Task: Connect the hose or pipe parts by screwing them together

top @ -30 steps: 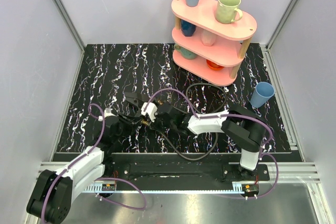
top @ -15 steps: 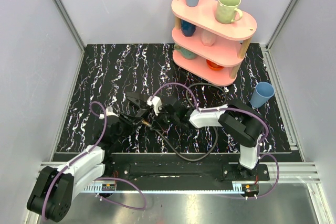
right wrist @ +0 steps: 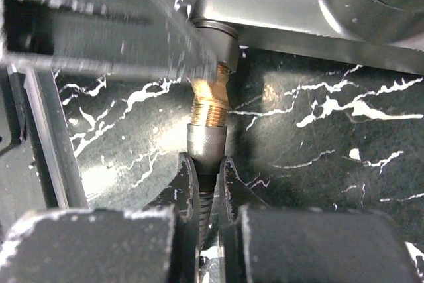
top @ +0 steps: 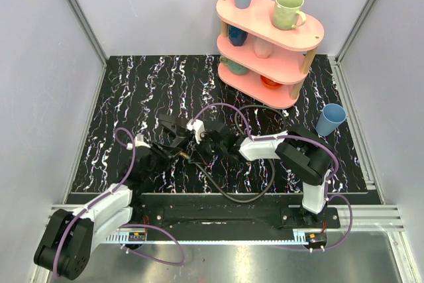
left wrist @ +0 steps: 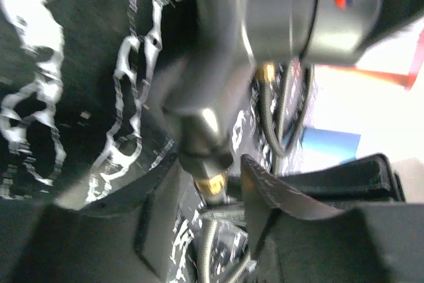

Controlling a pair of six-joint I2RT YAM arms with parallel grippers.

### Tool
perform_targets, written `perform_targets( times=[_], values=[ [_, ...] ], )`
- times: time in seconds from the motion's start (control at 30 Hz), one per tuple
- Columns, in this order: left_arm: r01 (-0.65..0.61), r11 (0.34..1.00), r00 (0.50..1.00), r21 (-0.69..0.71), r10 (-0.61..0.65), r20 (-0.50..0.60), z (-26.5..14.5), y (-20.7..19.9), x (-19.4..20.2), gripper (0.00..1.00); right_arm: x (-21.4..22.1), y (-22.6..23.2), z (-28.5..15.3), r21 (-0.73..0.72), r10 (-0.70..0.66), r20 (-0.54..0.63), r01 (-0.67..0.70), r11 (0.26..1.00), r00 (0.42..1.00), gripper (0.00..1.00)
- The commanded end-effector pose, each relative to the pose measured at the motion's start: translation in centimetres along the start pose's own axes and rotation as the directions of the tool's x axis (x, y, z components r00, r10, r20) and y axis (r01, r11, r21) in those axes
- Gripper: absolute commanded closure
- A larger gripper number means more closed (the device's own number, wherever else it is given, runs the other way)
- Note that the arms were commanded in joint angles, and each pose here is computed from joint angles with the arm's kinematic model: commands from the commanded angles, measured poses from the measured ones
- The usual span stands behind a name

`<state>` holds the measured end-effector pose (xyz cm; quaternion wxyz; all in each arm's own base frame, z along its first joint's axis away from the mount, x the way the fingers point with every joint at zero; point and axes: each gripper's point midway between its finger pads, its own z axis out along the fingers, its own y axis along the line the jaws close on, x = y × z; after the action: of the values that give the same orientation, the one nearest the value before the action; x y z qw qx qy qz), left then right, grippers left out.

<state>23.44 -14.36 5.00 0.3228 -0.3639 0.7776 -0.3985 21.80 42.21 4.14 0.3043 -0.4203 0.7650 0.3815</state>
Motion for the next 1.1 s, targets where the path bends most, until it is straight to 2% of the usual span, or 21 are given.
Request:
perform_targets(
  times=[0.0,0.13,0.33,0.6,0.77,1.07],
  values=[
    [-0.031,0.983,0.991,0.184,0.054,-0.122,-1.0,-3.8,2.3,0.49,-7.5,1.4,0.2,-0.049,-0.075,0.234,0.088,0.995,0.969,1.00],
    [-0.029,0.981,0.992,0.193,0.052,-0.113,-0.9,-4.1,2.1,0.40,-7.6,1.5,0.3,-0.055,-0.072,0.237,0.087,0.995,0.969,1.00],
    [-0.034,0.986,0.993,0.161,0.051,-0.102,-0.7,-3.3,2.0,0.34,-7.4,1.3,0.5,-0.049,-0.068,0.232,0.081,0.995,0.970,1.00],
    [-0.045,0.998,0.998,0.038,0.046,-0.031,-1.0,-1.3,0.7,0.24,-7.0,0.9,0.6,-0.035,-0.063,0.225,0.072,0.997,0.972,1.00],
    [-0.027,0.998,1.000,0.054,0.026,0.018,-1.2,-1.7,-0.3,0.24,-6.9,0.9,0.6,-0.032,-0.062,0.222,0.070,0.997,0.973,1.00],
    [-0.006,0.999,0.999,0.039,0.004,0.035,-0.2,-2.0,-1.7,0.28,-7.1,1.0,0.5,-0.036,-0.061,0.227,0.071,0.997,0.972,1.00]
  ],
)
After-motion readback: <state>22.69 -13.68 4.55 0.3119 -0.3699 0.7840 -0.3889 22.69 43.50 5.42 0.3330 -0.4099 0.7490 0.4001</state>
